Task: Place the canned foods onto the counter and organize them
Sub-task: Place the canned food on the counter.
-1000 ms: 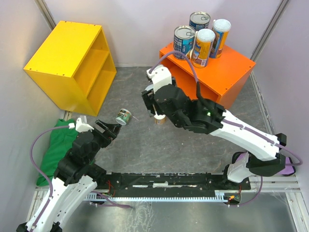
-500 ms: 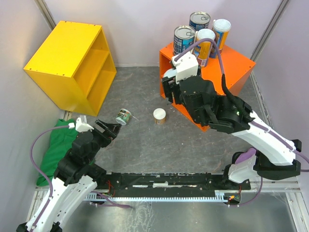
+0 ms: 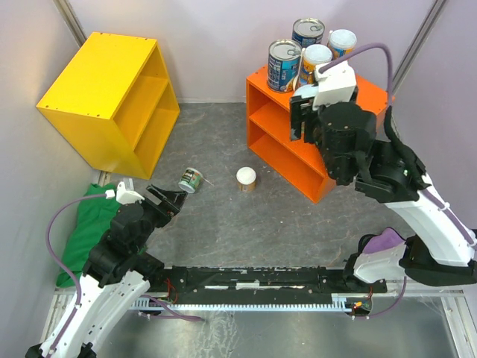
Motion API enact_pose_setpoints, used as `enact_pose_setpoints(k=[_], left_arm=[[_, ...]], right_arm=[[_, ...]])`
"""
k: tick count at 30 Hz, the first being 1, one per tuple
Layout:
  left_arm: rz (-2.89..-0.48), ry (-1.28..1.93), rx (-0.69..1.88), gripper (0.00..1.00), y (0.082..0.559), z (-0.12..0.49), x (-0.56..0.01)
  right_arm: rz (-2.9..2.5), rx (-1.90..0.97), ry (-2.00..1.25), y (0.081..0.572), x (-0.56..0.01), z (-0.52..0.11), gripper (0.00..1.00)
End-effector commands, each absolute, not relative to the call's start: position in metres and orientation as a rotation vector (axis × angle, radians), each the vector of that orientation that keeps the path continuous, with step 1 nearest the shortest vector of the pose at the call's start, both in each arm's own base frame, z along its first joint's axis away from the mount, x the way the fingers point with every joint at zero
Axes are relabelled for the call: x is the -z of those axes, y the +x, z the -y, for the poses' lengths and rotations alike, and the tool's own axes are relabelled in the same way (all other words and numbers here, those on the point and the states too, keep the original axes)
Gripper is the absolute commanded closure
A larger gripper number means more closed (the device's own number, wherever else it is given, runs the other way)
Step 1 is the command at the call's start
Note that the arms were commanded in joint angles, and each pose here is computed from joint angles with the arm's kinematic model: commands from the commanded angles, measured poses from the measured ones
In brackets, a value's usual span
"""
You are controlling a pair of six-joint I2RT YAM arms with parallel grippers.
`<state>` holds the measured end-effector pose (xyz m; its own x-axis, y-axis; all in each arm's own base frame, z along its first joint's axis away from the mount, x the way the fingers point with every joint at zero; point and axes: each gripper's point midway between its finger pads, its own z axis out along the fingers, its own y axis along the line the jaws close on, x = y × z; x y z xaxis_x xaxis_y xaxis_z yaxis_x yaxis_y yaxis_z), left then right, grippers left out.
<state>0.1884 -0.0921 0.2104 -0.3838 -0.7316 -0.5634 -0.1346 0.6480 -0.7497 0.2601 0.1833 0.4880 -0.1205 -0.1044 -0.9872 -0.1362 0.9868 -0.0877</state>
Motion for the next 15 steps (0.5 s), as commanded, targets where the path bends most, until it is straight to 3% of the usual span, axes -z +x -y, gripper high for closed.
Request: enact_pose_setpoints(k=[1,15], left_arm=[[-1.826,-0.669,0.8,0.14,0.19,0.093,-0.232],[-1.834,-0.666,0.795,0.14,0.191,0.094,-0.23]], right_arm=[[-1.591,-0.052,0.008,0.261,-0.532,-0.139,0.98],[-1.65,0.067,0.089,0.301,-0.516,-0.103,0.99]])
